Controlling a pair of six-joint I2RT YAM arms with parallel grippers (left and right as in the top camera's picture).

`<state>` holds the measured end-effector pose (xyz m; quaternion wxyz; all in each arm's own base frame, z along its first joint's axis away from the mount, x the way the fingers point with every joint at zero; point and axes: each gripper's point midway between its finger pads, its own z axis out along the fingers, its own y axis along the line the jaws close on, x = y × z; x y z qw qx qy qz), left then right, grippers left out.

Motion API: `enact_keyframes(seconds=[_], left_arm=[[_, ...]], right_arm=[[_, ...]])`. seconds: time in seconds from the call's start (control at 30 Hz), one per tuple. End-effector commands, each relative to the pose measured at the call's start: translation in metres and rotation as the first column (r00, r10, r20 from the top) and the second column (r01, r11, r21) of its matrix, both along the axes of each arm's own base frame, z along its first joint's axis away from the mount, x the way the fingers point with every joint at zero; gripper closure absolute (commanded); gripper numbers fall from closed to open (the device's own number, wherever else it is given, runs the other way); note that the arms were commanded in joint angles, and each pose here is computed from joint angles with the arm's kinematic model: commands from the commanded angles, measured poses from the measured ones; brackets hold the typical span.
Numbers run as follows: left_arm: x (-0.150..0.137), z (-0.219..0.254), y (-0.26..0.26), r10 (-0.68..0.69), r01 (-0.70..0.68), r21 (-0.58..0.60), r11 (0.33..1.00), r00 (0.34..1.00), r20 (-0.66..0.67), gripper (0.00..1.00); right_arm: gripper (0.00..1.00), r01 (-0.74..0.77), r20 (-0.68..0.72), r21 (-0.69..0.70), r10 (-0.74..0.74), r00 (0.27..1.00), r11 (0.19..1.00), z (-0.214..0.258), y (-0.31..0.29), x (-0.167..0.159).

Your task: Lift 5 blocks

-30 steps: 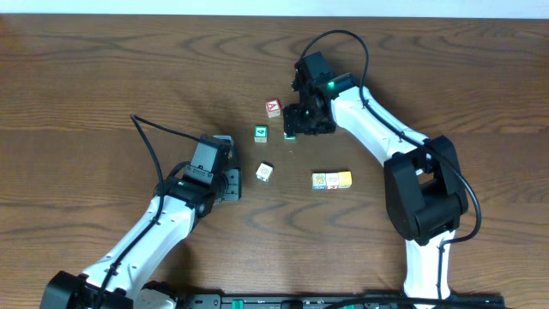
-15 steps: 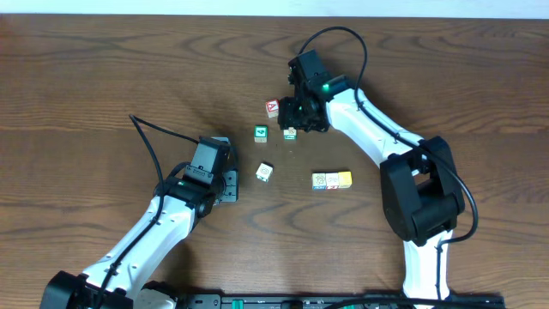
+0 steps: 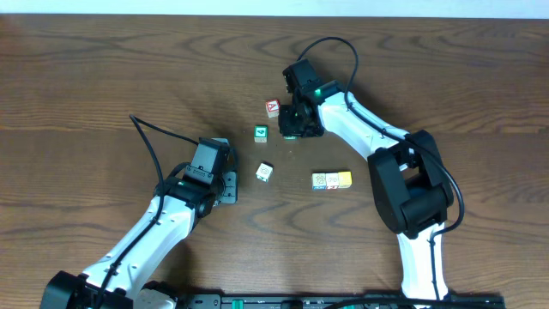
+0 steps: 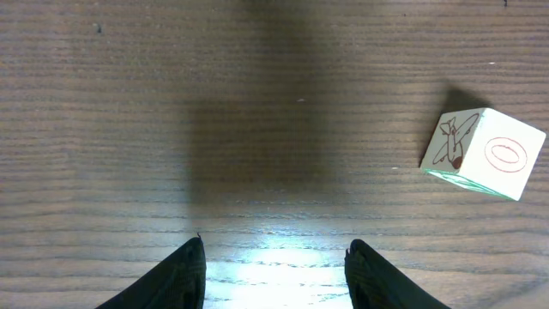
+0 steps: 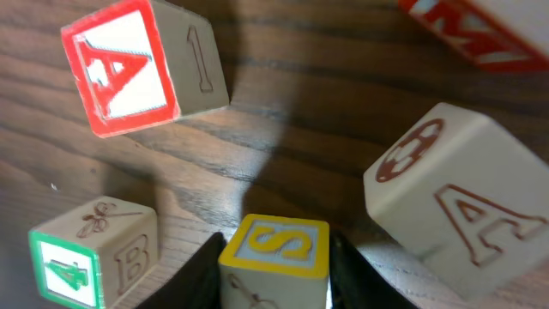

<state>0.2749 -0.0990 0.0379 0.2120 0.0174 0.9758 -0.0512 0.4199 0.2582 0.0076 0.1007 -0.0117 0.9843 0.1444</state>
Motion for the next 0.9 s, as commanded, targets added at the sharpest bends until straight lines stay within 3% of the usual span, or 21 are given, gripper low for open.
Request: enact_keyframes(seconds=[0.0, 0.1, 0.27, 0.3, 0.37, 0.67, 0.87], left_arm=[[0.005, 0.004, 0.0, 0.005, -0.005, 0.01, 1.0, 1.0, 0.013, 0.47], [0.005, 0.004, 0.0, 0.006, -0.006, 0.01, 1.0, 1.0, 0.013, 0.47], [0.006, 0.004, 0.0, 0.005, -0.006, 0.008, 1.0, 1.0, 0.018, 0.47], [0.006, 0.005, -0.001, 0.005, -0.006, 0.007, 1.0, 1.0, 0.02, 0.46], [0.007, 0.005, -0.001, 0.006, -0.006, 0.006, 1.0, 1.0, 0.022, 0.47], [0.008, 0.006, -0.001, 0.006, -0.006, 0.004, 1.0, 1.0, 0.027, 0.47], [0.008, 0.006, -0.001, 0.006, -0.006, 0.004, 1.0, 1.0, 0.027, 0.46]], right_arm=[[0.79, 0.017, -0.002, -0.014, -0.017, 1.0, 1.0, -0.003, -0.005, 0.002], [0.89, 0.014, -0.001, -0.014, -0.014, 1.0, 1.0, -0.003, -0.006, 0.002], [0.97, -0.009, -0.007, -0.026, 0.009, 1.0, 1.0, 0.002, -0.009, 0.0], [0.95, -0.018, -0.006, -0.03, 0.018, 1.0, 0.999, 0.004, -0.009, -0.001], [0.78, -0.048, 0.001, -0.036, 0.048, 0.999, 0.998, 0.01, -0.01, 0.0], [0.71, -0.069, 0.005, -0.059, 0.07, 0.998, 0.996, 0.017, -0.013, -0.001], [0.59, -0.064, 0.006, -0.078, 0.064, 0.998, 0.995, 0.016, -0.016, 0.0]])
